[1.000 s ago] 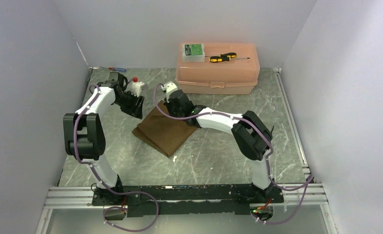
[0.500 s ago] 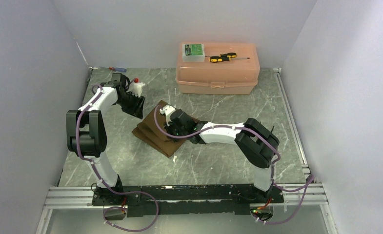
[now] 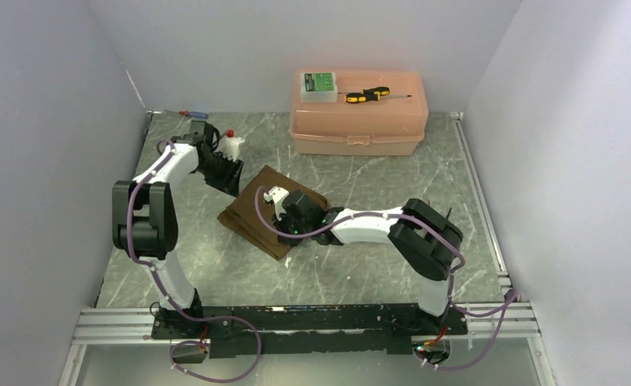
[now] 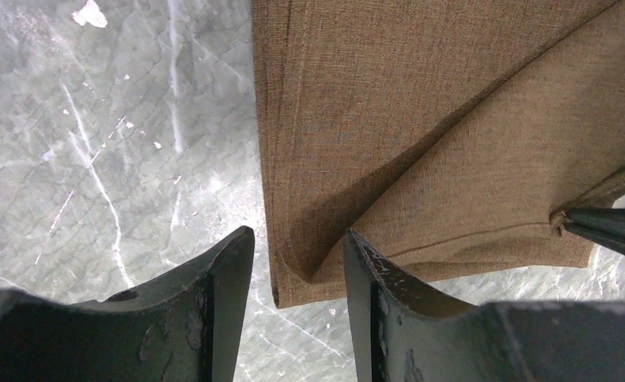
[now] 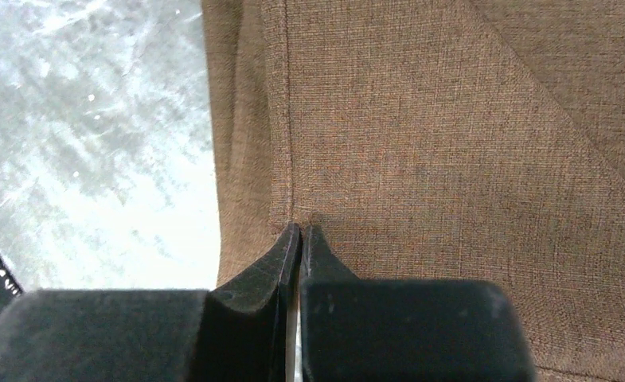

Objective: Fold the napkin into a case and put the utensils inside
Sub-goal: Fold the top corner of the square-folded napkin at the center of the board, then smooth out the upper triangle-folded napkin at the center of the board.

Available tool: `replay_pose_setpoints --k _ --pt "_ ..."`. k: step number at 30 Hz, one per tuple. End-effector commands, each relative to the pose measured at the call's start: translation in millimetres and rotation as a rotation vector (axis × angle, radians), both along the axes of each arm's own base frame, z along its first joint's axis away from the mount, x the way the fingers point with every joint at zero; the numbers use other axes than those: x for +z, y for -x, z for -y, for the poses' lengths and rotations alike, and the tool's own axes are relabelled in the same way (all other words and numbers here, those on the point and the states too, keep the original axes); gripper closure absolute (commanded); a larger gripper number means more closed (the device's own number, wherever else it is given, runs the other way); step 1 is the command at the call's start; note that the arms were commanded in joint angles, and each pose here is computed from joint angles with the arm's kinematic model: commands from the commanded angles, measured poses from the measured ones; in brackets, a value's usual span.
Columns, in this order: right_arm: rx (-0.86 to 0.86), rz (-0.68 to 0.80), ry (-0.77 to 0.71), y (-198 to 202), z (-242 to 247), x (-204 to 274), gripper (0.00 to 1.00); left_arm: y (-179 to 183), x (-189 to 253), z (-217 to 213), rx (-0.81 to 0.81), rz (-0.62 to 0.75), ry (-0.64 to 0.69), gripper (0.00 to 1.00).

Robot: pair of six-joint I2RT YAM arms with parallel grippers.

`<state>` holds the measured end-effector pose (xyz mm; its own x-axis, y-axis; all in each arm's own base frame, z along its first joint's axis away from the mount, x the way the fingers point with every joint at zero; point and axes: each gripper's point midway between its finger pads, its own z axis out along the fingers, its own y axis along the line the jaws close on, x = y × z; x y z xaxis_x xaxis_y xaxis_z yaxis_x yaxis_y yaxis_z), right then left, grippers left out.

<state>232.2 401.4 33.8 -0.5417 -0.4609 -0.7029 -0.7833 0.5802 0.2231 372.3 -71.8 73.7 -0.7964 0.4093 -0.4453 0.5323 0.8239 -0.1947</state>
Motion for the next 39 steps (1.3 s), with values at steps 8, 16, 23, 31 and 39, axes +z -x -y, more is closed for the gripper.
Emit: replay_pose_setpoints --k 8,16,23,31,39 --pt "0.073 0.020 -0.084 23 -12 35 0.94 9 -30 6 -0.056 -0.023 -0.077 0.50" --pt "0.080 0.006 -0.054 26 -8 26 0.57 18 -34 0 -0.082 -0.025 -0.106 0.52" --pt "-0.069 0.028 -0.141 -14 28 66 0.24 17 -21 4 -0.098 -0.008 -0.085 0.57" --pt "-0.394 -0.024 -0.115 -65 114 65 0.31 16 10 14 -0.131 0.012 -0.019 0.58" --pt "-0.561 -0.119 -0.030 -80 148 39 0.30 24 9 25 -0.173 -0.029 0.044 0.54"
